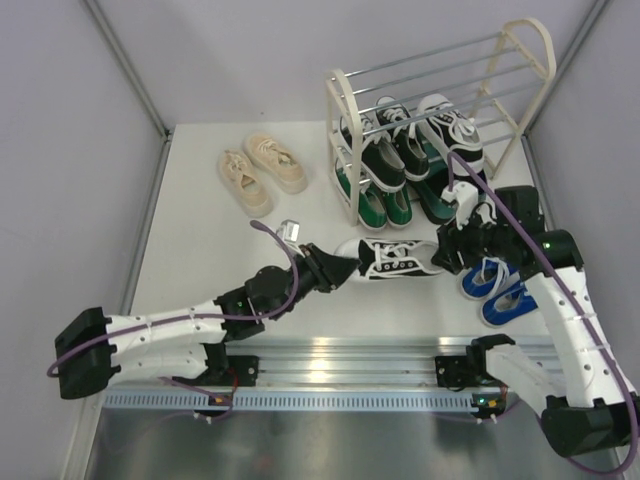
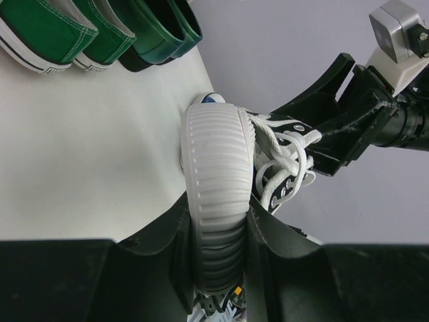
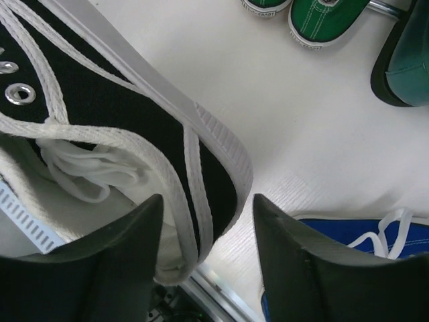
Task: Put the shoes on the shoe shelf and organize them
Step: Pick up the shoe at the center of the board.
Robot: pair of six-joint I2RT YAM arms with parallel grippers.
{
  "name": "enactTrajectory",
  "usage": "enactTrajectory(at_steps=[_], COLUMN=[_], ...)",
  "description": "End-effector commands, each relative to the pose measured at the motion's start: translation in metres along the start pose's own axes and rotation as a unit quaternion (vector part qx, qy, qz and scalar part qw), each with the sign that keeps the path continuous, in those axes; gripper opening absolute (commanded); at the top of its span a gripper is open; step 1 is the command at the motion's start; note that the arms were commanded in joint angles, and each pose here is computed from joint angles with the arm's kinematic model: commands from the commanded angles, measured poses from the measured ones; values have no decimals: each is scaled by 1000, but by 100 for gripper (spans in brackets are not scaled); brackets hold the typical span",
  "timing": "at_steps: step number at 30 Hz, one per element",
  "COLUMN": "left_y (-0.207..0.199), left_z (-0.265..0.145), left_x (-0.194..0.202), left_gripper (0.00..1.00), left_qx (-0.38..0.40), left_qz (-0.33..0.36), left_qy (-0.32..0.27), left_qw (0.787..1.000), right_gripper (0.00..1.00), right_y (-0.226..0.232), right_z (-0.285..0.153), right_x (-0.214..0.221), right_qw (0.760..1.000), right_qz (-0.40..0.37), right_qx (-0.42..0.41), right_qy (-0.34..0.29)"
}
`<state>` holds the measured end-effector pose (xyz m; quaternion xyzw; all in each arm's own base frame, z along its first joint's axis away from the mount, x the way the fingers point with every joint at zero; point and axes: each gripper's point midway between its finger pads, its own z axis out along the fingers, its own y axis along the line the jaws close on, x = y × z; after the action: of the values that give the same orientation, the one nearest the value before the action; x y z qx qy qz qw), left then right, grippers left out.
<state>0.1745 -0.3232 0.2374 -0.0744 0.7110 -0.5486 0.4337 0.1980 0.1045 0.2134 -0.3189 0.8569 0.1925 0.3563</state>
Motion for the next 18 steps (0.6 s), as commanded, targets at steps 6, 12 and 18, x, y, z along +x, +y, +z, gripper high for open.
enactTrajectory(at_steps=[6,12,18], left_y=[-76,-74,-70], left_z=[10,10,-14], left_x=[-38,-46,-72], left_gripper=[0,42,78], left_qx=[113,89,55], left_qz=[-34,-5,88], left_qy=[-32,-1,-10], left_qw=[993,996,995], right_gripper=[0,0,0], right_y=[4,-3,-40], right_z=[0,-30,-81], right_x=[-11,-28,-30], right_qw=[999,998,993], right_qz=[-32,-6,20], right_qx=[-35,6,80], right_qy=[1,-57,-89])
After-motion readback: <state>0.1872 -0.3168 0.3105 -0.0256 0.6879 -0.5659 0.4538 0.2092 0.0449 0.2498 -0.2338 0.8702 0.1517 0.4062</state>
